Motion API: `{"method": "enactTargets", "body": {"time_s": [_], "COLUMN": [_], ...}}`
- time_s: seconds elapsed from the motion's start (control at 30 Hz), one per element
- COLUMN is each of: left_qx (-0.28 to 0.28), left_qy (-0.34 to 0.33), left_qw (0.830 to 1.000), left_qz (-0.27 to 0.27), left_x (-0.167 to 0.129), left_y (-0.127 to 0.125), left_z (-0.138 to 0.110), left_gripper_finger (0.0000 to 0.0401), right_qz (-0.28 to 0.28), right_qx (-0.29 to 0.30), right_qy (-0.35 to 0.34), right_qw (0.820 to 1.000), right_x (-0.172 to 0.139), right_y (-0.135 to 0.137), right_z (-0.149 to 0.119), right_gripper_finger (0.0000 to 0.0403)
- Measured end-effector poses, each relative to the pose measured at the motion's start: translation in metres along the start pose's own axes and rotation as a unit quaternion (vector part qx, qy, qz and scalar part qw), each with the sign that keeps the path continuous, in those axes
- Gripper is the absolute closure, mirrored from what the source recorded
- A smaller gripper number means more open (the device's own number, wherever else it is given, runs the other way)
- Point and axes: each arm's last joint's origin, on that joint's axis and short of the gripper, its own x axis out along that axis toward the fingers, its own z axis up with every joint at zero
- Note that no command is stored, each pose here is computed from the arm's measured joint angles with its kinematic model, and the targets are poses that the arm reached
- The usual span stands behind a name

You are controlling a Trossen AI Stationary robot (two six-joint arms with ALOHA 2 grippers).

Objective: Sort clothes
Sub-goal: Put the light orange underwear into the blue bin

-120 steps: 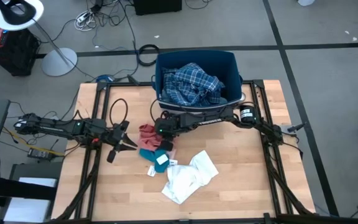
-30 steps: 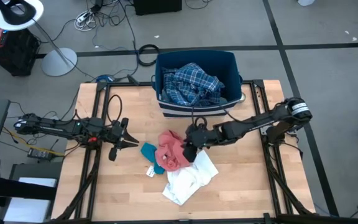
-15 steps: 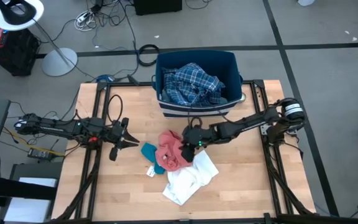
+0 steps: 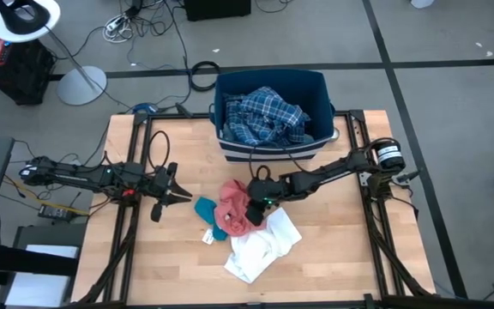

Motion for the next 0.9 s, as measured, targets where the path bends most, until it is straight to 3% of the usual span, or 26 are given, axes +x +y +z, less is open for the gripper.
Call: {"method": "enactTargets", "body": {"time_s": [0.1, 0.3, 0.57, 0.9], "left_qx": [0.003, 0.003, 0.004, 0.004], "left_qy": [0.000, -0.002, -0.006, -0.014], "left_qw": [1.000, 1.000, 1.000, 1.000], "left_qz": [0.000, 0.002, 0.001, 0.000], "left_x": [0.000, 0.000, 0.000, 0.000], "left_y": [0.000, 0.000, 0.000, 0.000], "left_z": [0.000, 0.000, 0.001, 0.003], "left_gripper_finger": [0.0332, 0.0332, 0.0332, 0.0332], "right_qz": [0.019, 0.035, 0.031, -0.005], "right_qx": [-0.003, 0.002, -0.022, -0.091], "right_qy": [0.002, -0.041, -0.139, -0.261], "right_qw": [1.000, 0.999, 0.990, 0.961], "right_x": [-0.003, -0.032, -0.102, -0.199], "right_y": [0.003, 0.014, 0.026, 0.051], "right_z": [0.002, 0.013, 0.031, 0.104], "right_gripper_finger": [0.0391, 0.0399, 0.0401, 0.0402]}}
